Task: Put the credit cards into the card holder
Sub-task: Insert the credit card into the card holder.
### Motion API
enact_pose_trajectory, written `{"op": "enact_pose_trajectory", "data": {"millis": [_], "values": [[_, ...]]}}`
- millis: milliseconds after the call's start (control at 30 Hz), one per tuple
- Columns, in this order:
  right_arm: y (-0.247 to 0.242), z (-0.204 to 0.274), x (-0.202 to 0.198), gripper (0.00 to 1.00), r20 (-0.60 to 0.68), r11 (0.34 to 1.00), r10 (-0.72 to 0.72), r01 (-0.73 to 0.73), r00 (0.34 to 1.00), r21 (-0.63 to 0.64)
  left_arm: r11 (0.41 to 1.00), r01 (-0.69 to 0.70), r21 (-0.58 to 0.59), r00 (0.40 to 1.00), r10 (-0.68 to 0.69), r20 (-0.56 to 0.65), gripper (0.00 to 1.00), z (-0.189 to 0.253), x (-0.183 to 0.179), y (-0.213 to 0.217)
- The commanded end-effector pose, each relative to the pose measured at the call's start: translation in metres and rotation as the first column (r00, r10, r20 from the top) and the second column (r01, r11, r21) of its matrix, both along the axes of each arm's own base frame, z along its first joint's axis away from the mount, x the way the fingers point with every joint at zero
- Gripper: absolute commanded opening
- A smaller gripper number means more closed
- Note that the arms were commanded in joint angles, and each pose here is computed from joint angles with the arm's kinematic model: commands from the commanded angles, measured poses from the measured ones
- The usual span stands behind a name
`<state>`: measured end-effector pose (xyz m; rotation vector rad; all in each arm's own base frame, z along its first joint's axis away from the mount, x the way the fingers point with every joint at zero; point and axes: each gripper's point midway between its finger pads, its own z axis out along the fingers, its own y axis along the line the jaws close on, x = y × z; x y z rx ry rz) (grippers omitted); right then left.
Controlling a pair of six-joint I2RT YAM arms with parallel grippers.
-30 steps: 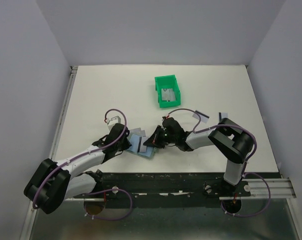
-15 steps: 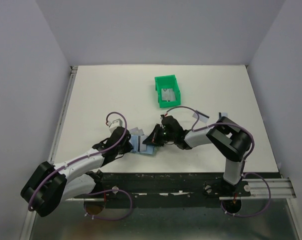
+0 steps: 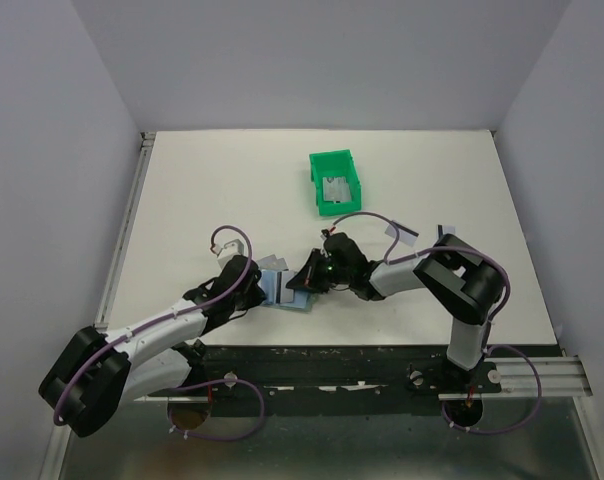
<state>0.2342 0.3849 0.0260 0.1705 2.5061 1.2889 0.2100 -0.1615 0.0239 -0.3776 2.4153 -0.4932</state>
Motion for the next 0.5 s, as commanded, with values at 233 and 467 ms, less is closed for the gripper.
{"op": "enact_pose_trajectory", "data": {"millis": [233,467], "values": [[-0.0341,-0.0269,-0.0013,0.01,-0.004,0.99,-0.053,0.052,0.999,-0.132,0.997,0.019,0.08,0.992,-0.009,-0.122,0.0,-0.0279,-0.0316,0.0188],[-0.0278,-0.0261,0.0016,0.0,-0.005,0.992,-0.04,0.04,0.999,-0.122,0.996,0.023,0.082,0.992,-0.013,-0.123,0.0,-0.0278,-0.0314,0.0183]]}}
